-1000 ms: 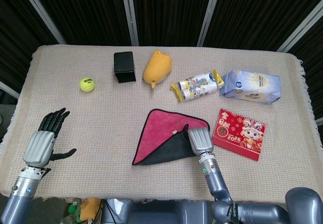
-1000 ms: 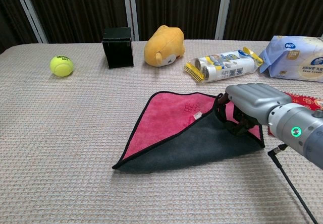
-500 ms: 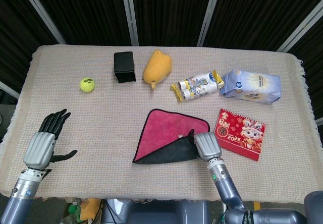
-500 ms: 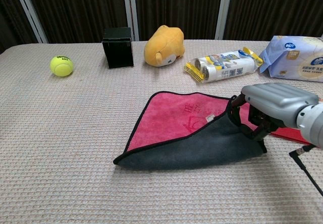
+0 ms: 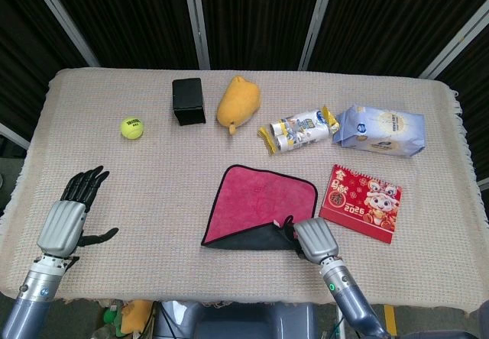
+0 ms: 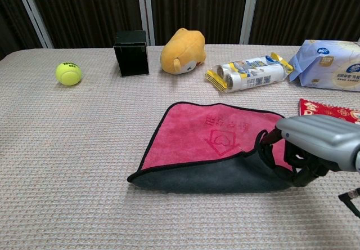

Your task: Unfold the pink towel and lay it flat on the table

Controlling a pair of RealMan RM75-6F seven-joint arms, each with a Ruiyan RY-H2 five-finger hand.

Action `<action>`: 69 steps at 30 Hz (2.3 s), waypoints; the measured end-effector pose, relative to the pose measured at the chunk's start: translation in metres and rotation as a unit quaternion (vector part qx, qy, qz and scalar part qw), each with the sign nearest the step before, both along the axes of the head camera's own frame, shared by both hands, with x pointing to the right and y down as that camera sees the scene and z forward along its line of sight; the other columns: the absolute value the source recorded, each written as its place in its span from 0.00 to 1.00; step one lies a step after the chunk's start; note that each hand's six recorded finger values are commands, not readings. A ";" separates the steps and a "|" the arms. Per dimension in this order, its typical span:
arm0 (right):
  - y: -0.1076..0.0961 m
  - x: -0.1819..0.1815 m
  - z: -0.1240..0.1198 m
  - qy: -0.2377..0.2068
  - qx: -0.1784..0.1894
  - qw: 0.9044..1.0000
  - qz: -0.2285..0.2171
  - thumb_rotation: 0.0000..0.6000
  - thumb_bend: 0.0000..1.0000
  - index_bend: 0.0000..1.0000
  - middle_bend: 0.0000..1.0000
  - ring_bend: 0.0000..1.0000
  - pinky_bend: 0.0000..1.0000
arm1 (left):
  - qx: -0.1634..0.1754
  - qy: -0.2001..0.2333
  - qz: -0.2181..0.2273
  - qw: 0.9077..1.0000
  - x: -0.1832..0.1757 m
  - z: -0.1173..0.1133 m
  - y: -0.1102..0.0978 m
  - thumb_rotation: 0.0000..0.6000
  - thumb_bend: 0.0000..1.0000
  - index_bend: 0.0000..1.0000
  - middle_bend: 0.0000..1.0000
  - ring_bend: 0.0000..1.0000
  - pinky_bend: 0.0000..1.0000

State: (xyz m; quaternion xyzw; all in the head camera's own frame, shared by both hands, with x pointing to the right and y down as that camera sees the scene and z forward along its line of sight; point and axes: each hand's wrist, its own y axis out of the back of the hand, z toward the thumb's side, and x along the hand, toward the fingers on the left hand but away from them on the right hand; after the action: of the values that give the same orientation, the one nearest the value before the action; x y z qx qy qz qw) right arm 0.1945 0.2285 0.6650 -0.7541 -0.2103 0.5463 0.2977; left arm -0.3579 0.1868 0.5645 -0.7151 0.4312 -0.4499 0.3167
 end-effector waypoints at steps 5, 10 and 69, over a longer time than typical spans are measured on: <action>0.009 0.002 -0.003 -0.001 -0.009 1.000 -0.010 1.00 0.51 0.77 0.98 1.00 0.80 | 0.000 0.001 0.000 1.000 0.000 -0.001 0.000 1.00 0.05 0.00 0.00 0.00 0.00; 0.011 0.006 -0.005 0.002 -0.015 1.000 -0.010 1.00 0.51 0.77 0.98 1.00 0.80 | 0.001 0.002 0.001 1.000 0.000 -0.002 0.001 1.00 0.05 0.00 0.00 0.00 0.00; -0.004 0.053 -0.015 0.078 0.058 0.995 -0.027 1.00 0.37 0.00 0.66 0.67 0.60 | -0.006 -0.002 0.007 1.000 0.001 0.001 0.003 1.00 0.05 0.00 0.00 0.00 0.00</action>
State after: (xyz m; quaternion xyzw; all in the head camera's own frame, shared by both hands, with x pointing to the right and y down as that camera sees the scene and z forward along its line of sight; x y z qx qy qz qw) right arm 0.2476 0.2245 0.6497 -0.6958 -0.1972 0.5822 0.3715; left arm -0.3573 0.1894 0.5657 -0.7193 0.4230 -0.4510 0.3167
